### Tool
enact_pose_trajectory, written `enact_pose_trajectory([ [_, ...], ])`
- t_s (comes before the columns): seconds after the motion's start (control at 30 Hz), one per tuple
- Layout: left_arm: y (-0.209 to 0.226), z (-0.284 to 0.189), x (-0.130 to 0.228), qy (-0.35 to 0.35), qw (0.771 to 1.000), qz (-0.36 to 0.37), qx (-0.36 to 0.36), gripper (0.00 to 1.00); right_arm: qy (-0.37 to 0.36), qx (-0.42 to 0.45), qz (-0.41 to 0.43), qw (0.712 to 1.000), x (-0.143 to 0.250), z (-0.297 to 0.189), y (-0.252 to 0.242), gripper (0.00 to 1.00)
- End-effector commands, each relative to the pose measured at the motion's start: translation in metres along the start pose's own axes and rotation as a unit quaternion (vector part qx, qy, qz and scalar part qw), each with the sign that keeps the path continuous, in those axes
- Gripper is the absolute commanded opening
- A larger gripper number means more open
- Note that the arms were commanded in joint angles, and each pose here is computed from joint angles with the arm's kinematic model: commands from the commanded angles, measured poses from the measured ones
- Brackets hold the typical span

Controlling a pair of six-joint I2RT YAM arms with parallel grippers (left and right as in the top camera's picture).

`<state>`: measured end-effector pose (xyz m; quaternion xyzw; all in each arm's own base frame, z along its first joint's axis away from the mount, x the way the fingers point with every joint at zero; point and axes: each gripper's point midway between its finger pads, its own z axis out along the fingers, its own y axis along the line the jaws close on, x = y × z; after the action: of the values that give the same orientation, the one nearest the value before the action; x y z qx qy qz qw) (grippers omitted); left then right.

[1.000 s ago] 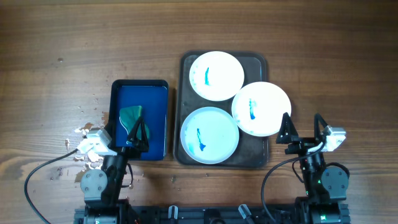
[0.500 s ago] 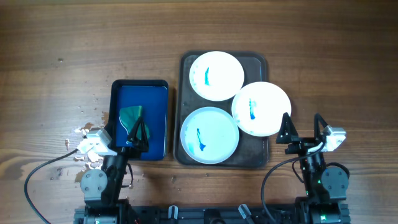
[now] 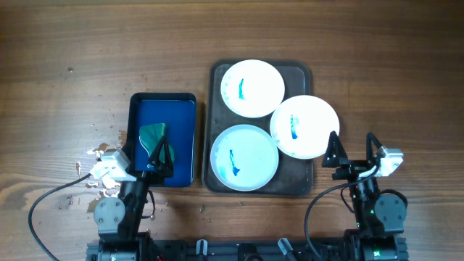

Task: Clean dirty plates on tray and stack at the side
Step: 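Move both grippers from rest toward the sponge and the plates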

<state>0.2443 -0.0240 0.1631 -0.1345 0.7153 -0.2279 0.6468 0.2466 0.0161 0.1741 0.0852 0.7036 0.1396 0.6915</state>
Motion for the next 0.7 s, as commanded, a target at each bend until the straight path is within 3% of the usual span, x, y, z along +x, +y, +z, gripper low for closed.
enact_pose_trajectory([
  [0.0,-0.001,0.0,0.003,0.003,1.0,0.01,0.006,1.0,-0.001,-0.007,-0.001,1.0,0.0,0.0,0.003,1.0],
  [0.53,-0.001,0.0,0.003,0.002,1.0,0.011,0.006,1.0,0.001,-0.006,-0.001,1.0,0.001,0.0,0.002,1.0],
  [0.67,0.011,0.0,-0.002,-0.014,0.999,0.01,-0.029,1.0,0.001,-0.006,-0.001,1.0,0.001,0.0,0.002,1.0],
])
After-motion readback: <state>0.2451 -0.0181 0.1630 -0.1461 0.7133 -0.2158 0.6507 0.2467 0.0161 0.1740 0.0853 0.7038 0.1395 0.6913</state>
